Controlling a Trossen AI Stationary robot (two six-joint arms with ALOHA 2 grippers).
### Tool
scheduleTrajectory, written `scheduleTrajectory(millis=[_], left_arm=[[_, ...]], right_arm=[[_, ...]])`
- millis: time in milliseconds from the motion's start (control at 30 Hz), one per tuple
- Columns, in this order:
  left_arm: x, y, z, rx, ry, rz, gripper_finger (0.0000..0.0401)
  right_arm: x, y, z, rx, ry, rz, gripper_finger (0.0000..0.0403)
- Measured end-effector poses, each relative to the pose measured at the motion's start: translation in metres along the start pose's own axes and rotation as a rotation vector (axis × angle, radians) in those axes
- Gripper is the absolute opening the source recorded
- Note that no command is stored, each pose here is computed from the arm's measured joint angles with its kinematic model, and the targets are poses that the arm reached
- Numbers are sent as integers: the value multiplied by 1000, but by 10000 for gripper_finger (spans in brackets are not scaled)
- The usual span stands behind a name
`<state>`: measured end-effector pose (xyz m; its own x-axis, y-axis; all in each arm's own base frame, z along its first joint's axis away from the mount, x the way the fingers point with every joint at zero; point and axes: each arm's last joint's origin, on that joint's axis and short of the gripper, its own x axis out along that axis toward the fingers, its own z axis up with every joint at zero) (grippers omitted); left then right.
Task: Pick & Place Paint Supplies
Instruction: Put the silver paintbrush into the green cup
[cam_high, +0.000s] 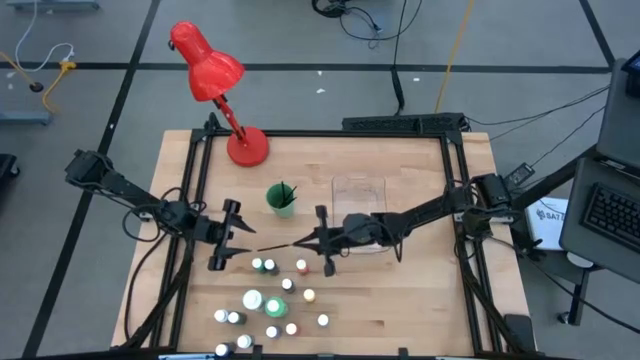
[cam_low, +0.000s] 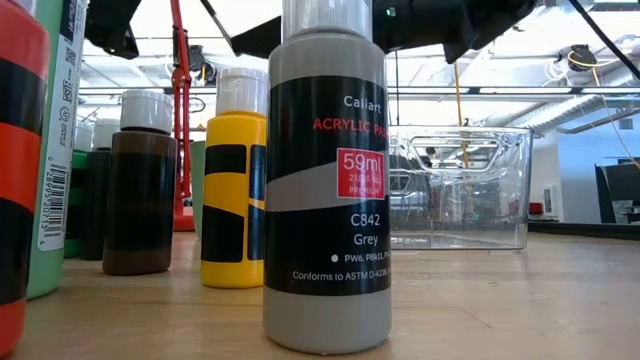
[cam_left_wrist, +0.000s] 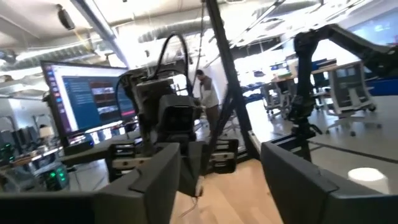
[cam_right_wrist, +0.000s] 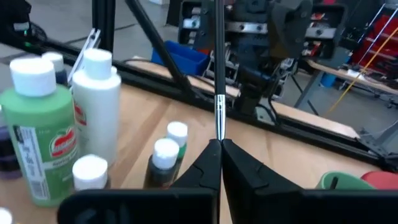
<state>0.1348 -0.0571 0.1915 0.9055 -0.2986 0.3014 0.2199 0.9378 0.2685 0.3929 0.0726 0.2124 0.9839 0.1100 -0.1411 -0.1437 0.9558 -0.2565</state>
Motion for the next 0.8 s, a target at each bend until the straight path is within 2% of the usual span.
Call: scheduleTrajectory(millis=[233, 333, 533, 800], left_arm=[[5, 2, 2, 14, 16, 56, 250], [13, 2, 5, 15, 24, 57, 250], [27, 2, 9, 51, 37, 54, 250], [37, 5, 17, 13, 21, 107, 250]], right_arm=[[10, -16, 16, 73, 85, -44, 0], [11, -22, 19, 54, 68, -81, 0], [11, -24, 19, 47, 68, -81, 0], [11, -21, 19, 20, 72, -74, 0]])
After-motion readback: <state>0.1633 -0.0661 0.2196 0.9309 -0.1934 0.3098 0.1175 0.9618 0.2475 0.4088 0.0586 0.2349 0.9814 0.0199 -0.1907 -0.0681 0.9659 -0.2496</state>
